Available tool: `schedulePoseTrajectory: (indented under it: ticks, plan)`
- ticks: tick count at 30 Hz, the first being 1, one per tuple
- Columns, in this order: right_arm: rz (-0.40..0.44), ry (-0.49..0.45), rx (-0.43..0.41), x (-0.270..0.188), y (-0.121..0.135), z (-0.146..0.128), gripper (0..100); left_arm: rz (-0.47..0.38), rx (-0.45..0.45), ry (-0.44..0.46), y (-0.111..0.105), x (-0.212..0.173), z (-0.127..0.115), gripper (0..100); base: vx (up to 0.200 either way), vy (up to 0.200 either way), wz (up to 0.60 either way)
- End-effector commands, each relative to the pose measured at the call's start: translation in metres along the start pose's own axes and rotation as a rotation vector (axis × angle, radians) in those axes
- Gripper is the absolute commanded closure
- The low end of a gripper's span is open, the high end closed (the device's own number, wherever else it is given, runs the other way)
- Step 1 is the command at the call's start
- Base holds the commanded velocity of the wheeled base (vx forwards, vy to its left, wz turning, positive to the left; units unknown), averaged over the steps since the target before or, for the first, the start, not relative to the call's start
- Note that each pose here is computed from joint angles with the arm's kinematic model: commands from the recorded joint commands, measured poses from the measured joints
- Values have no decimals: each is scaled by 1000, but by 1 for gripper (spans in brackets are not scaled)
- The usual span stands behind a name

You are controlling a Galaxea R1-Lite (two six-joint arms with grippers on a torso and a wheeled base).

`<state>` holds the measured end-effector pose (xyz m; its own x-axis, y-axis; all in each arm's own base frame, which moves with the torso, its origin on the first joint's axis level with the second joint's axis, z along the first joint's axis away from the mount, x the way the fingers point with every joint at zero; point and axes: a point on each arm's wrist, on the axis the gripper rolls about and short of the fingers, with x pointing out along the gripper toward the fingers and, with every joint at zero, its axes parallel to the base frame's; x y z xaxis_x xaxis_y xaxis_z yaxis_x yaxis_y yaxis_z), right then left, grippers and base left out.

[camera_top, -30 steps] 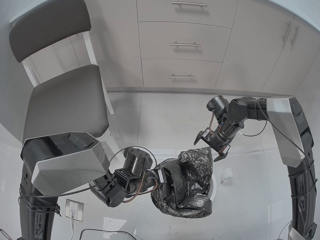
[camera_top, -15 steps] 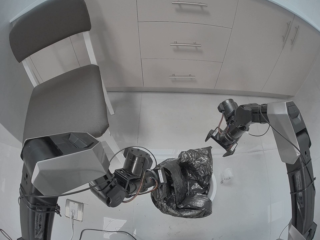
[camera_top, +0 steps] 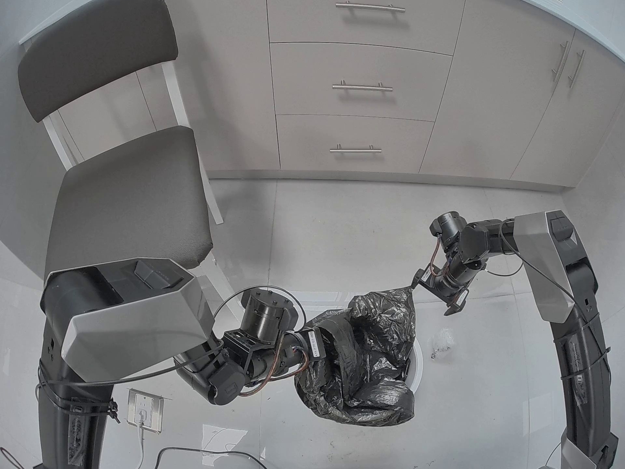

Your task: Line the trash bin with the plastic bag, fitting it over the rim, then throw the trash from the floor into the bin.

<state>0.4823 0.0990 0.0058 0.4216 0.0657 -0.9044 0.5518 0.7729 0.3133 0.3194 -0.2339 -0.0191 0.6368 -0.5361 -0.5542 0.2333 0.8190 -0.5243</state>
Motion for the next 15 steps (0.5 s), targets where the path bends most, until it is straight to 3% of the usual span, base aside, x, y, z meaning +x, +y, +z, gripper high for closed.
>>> schedulePoseTrajectory:
  ticks: [1,8,15]
  plan:
    - [-20,20,4,10,-4,-3,0,0,-1,-1,0,0,0,100,0,0,0]
    - [-14,124,52,11,-3,-15,0,0,-1,-1,0,0,0,100,0,0,0]
    - [10,135,80,-4,5,-17,0,1,-1,0,0,0,0,100,0,0,0]
